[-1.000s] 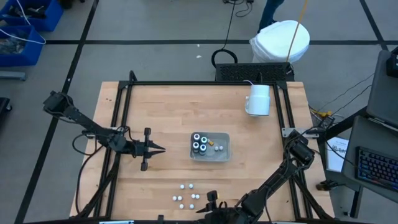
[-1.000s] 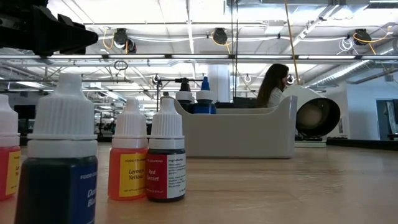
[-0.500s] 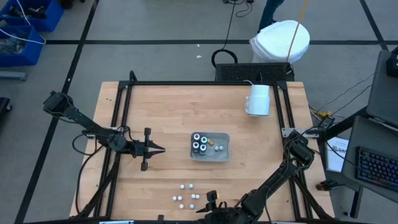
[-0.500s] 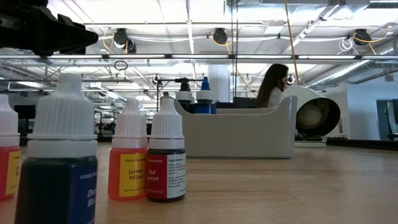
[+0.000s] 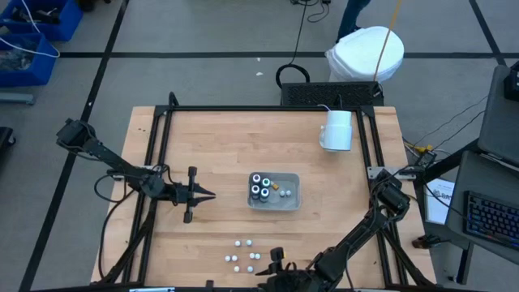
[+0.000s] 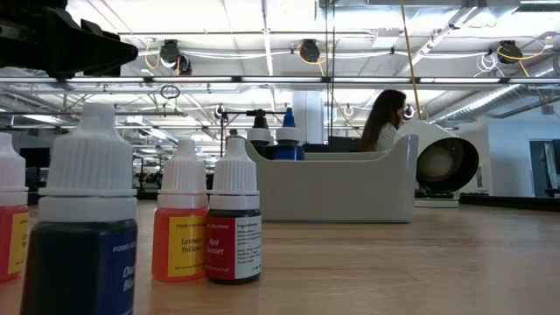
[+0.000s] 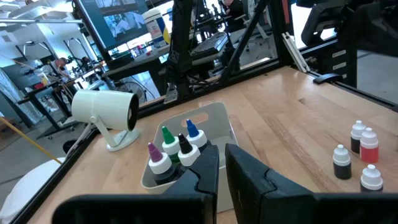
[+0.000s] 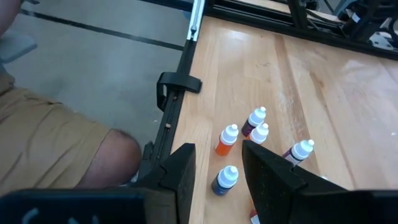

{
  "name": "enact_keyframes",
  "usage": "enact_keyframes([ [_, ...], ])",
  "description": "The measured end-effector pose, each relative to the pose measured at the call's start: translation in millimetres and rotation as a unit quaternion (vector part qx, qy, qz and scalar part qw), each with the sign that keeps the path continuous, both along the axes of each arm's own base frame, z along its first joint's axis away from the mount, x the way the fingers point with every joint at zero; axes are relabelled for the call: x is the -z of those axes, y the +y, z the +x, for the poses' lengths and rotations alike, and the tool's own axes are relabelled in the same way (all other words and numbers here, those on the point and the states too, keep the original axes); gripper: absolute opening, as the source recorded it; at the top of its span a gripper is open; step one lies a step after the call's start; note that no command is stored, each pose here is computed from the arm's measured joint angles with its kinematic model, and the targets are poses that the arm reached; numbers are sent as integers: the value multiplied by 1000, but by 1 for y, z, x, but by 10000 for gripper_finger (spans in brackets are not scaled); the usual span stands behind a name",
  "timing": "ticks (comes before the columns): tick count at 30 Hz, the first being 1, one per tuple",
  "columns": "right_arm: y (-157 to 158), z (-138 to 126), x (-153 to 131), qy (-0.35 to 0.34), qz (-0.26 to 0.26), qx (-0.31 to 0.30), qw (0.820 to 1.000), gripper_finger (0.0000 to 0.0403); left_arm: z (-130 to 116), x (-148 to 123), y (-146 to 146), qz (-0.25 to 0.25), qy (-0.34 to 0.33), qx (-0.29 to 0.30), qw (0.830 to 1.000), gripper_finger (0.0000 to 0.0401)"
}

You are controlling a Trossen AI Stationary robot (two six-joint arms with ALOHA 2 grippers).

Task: Pick & Place food coloring
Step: Put the small red food coloring into the gray bin

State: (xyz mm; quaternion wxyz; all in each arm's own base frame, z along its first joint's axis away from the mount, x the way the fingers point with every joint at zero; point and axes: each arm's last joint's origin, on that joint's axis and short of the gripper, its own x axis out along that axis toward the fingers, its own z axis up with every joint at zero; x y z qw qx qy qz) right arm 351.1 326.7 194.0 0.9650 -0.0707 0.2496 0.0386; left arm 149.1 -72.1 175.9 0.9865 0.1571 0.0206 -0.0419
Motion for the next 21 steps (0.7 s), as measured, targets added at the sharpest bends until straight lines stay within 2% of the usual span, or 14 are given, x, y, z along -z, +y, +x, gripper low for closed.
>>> enact_keyframes([
  [11,0,0,0,1,-3,-2,1000,122,0,0,0,0,0,0,1000,35],
  [17,-1,1,0,2,32,18,999,121,0,0,0,0,0,0,1000,35],
  [21,-4,4,0,1,6,9,1000,119,0,0,0,0,0,0,1000,35],
])
